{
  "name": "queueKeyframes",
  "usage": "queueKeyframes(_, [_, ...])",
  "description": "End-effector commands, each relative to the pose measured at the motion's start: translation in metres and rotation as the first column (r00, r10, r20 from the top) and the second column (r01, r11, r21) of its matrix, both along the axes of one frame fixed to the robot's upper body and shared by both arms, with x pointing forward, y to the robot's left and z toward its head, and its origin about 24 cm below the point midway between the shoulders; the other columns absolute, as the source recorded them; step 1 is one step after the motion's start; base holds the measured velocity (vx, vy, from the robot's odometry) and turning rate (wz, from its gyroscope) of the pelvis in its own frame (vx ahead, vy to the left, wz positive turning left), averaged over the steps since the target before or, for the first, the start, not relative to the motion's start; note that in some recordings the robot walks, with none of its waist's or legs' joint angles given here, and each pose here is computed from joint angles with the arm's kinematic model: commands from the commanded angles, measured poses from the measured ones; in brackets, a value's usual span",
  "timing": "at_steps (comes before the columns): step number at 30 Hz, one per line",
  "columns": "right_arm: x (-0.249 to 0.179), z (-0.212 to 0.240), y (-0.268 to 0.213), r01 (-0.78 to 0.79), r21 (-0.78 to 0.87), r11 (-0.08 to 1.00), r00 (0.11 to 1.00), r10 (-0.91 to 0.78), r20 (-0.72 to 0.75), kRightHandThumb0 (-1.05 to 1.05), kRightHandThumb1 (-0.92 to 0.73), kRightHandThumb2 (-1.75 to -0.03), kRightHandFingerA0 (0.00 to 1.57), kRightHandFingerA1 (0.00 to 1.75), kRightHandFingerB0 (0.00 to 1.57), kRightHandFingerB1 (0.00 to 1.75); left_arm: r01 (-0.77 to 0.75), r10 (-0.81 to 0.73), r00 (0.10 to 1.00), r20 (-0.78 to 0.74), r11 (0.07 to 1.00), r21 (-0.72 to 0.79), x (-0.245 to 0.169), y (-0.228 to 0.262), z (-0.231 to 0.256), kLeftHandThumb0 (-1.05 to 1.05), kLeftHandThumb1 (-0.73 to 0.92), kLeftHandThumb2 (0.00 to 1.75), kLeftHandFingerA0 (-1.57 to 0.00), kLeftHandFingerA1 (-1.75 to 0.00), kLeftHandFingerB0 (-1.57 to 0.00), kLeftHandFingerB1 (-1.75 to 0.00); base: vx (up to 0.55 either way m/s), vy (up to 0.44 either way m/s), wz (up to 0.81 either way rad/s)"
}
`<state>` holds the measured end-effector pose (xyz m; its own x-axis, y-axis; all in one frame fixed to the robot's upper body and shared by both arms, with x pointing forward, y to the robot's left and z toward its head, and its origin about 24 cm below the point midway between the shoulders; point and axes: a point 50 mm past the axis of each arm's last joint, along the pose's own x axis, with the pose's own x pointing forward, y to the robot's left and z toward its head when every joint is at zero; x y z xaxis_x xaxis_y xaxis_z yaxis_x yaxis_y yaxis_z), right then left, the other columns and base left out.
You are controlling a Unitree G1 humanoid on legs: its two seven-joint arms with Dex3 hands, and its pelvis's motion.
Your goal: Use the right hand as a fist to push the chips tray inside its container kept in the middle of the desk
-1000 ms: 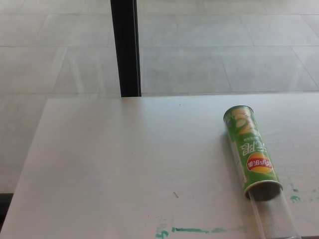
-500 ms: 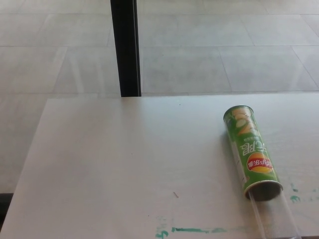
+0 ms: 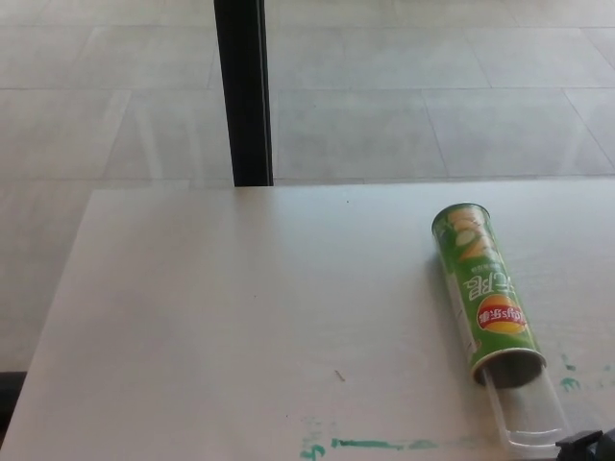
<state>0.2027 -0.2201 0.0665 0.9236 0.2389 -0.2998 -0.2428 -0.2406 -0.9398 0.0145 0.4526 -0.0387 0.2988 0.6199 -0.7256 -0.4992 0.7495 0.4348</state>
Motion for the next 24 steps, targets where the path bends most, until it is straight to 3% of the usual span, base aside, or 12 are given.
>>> queueKeyframes(1, [0.006, 0.002, 0.0, 0.049, 0.027, 0.998, 0.995, -0.052, 0.091, -0.66, -0.85, -0.66, 0.84, 1.16, 0.61, 0.44, 0.003, -0.004, 1.0, 0.028, 1.0, 0.029, 0.001, 0.008, 0.01, -0.69, 0.8, 0.64, -0.52, -0.55, -0.4, -0.43, 0.0, 0.0, 0.0])
queueKeyframes(3, [0.007, 0.003, 0.002, 0.053, 0.035, 0.998, 0.993, -0.056, 0.099, -0.66, -0.85, -0.66, 0.84, 1.17, 0.61, 0.44, 0.009, -0.009, 1.0, 0.03, 1.0, 0.026, 0.001, 0.007, 0.01, -0.69, 0.63, 1.0, -0.46, -0.62, -0.36, -0.55, 0.0, 0.0, 0.0])
queueKeyframes(4, [0.007, 0.003, 0.002, 0.045, 0.052, 0.998, 0.993, -0.05, 0.107, -0.65, -0.84, -0.65, 0.86, 1.14, 0.63, 0.46, 0.004, -0.005, 1.0, 0.025, 1.0, 0.029, 0.0, 0.008, 0.01, -0.69, 0.81, 0.64, -0.53, -0.53, -0.42, -0.42, 0.0, 0.0, 0.0])
queueKeyframes(10, [0.012, 0.001, 0.009, 0.036, 0.084, 0.996, 0.99, -0.047, 0.135, -0.65, -0.84, -0.65, 0.86, 1.17, 0.63, 0.45, 0.021, -0.022, 1.0, 0.017, 0.999, 0.035, 0.001, 0.008, 0.01, -0.7, 0.82, 0.65, -0.53, -0.55, -0.42, -0.43, 0.0, 0.0, 0.0])
queueKeyframes(11, [0.015, -0.001, 0.013, 0.029, 0.105, 0.994, 0.989, -0.044, 0.139, -0.63, -0.82, -0.65, 0.88, 1.12, 0.63, 0.45, 0.022, -0.022, 1.0, 0.006, 0.999, 0.027, 0.002, 0.008, 0.01, -0.69, 0.65, 1.02, -0.46, -0.63, -0.37, -0.56, 0.0, 0.0, 0.0])
queueKeyframes(12, [0.016, -0.002, 0.015, 0.027, 0.114, 0.993, 0.989, -0.043, 0.14, -0.62, -0.82, -0.65, 0.87, 1.17, 0.64, 0.45, 0.022, -0.022, 1.0, 0.01, 0.999, 0.025, 0.002, 0.008, 0.01, -0.69, 0.83, 0.64, -0.5, -0.55, -0.41, -0.43, 0.0, 0.0, 0.0])
queueKeyframes(16, [0.023, -0.003, 0.02, 0.029, 0.111, 0.993, 0.989, -0.045, 0.143, -0.63, -0.81, -0.65, 0.85, 1.21, 0.63, 0.46, 0.016, -0.016, 1.0, 0.011, 0.999, 0.028, 0.001, 0.007, 0.009, -0.69, 0.82, 0.65, -0.49, -0.53, -0.38, -0.42, 0.0, 0.0, 0.0])
queueKeyframes(17, [0.027, -0.002, 0.02, 0.037, 0.103, 0.994, 0.988, -0.052, 0.147, -0.63, -0.81, -0.65, 0.85, 1.2, 0.61, 0.46, 0.016, -0.016, 1.0, 0.008, 0.999, 0.031, 0.002, 0.007, 0.009, -0.69, 0.64, 1.01, -0.46, -0.62, -0.37, -0.55, 0.0, 0.0, 0.0])
queueKeyframes(18, [0.029, -0.001, 0.02, 0.04, 0.099, 0.994, 0.987, -0.055, 0.151, -0.62, -0.81, -0.65, 0.85, 1.21, 0.62, 0.47, 0.011, -0.012, 1.0, 0.012, 0.999, 0.03, 0.002, 0.008, 0.009, -0.69, 0.82, 0.64, -0.51, -0.53, -0.41, -0.42, 0.0, 0.0, 0.0])
queueKeyframes(20, [0.032, 0.0, 0.019, 0.041, 0.1, 0.994, 0.986, -0.057, 0.158, -0.62, -0.81, -0.65, 0.86, 1.2, 0.62, 0.47, 0.006, -0.006, 1.0, 0.018, 1.0, 0.031, 0.001, 0.008, 0.01, -0.7, 0.81, 0.64, -0.53, -0.54, -0.4, -0.42, 0.0, 0.0, 0.0])
queueKeyframes(21, [0.034, 0.001, 0.018, 0.046, 0.101, 0.994, 0.985, -0.062, 0.163, -0.62, -0.81, -0.65, 0.88, 1.17, 0.63, 0.47, 0.014, -0.015, 1.0, 0.017, 1.0, 0.027, 0.002, 0.008, 0.01, -0.7, 0.63, 1.0, -0.45, -0.62, -0.35, -0.54, 0.0, 0.0, 0.0])
queueKeyframes(24, [0.037, 0.002, 0.017, 0.062, 0.121, 0.991, 0.984, -0.081, 0.156, -0.62, -0.81, -0.64, 0.9, 1.1, 0.62, 0.47, 0.028, -0.028, 1.0, 0.005, 0.999, 0.032, 0.002, 0.008, 0.01, -0.7, 0.83, 0.64, -0.51, -0.53, -0.41, -0.42, 0.0, 0.0, 0.0])
